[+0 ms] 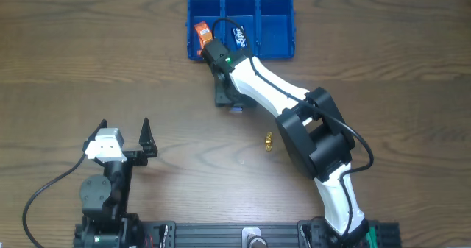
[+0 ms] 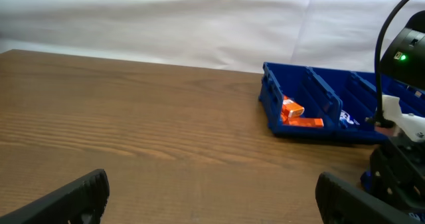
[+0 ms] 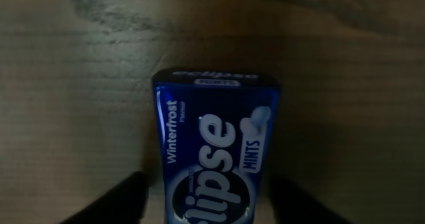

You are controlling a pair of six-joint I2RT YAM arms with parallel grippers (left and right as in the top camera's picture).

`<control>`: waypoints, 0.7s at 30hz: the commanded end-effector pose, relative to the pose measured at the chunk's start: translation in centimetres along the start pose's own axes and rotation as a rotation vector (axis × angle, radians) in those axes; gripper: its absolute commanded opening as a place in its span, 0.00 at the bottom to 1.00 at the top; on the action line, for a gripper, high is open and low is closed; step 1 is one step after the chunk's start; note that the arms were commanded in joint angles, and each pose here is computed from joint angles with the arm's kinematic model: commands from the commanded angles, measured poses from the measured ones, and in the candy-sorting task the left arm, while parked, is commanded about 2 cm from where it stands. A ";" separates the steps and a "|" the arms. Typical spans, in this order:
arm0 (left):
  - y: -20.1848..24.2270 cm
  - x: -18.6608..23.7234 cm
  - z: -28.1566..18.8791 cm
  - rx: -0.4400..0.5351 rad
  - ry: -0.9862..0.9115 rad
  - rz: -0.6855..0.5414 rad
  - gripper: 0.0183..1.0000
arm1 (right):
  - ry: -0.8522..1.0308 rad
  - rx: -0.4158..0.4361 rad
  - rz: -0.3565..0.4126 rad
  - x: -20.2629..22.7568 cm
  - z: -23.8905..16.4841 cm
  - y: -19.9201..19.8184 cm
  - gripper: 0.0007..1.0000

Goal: Sort Candies Into Trays

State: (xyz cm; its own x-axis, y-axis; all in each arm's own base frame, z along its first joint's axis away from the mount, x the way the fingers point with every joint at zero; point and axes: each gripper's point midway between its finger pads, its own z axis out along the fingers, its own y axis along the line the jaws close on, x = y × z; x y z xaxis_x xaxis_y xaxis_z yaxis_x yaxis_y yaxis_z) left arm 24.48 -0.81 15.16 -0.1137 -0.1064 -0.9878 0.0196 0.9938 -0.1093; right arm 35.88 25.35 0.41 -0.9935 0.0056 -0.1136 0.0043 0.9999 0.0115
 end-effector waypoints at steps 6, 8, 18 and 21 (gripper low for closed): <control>0.4 1.6 0.1 -0.014 0.050 0.014 1.00 | -0.020 -0.007 0.023 -0.5 -0.3 -0.1 0.23; 0.4 1.6 0.1 -0.014 0.050 0.014 1.00 | -0.058 -0.030 0.022 -0.9 -2.6 0.1 0.22; 0.4 1.6 0.1 -0.014 0.050 0.014 1.00 | -0.440 -0.016 -0.024 -5.9 -20.2 -2.9 0.22; 0.4 1.6 0.1 -0.014 0.050 0.014 1.00 | -0.511 -0.014 -0.039 -9.3 -23.1 -3.6 0.22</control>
State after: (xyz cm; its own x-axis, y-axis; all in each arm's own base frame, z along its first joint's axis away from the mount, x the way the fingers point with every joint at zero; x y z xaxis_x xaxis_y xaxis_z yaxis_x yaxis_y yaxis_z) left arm 24.48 -0.81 15.15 -0.1140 -0.1068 -0.9877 0.0191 0.9938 -0.1097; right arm 38.94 23.45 22.40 -0.8563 0.0204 -0.5160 -0.0352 0.9946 0.0977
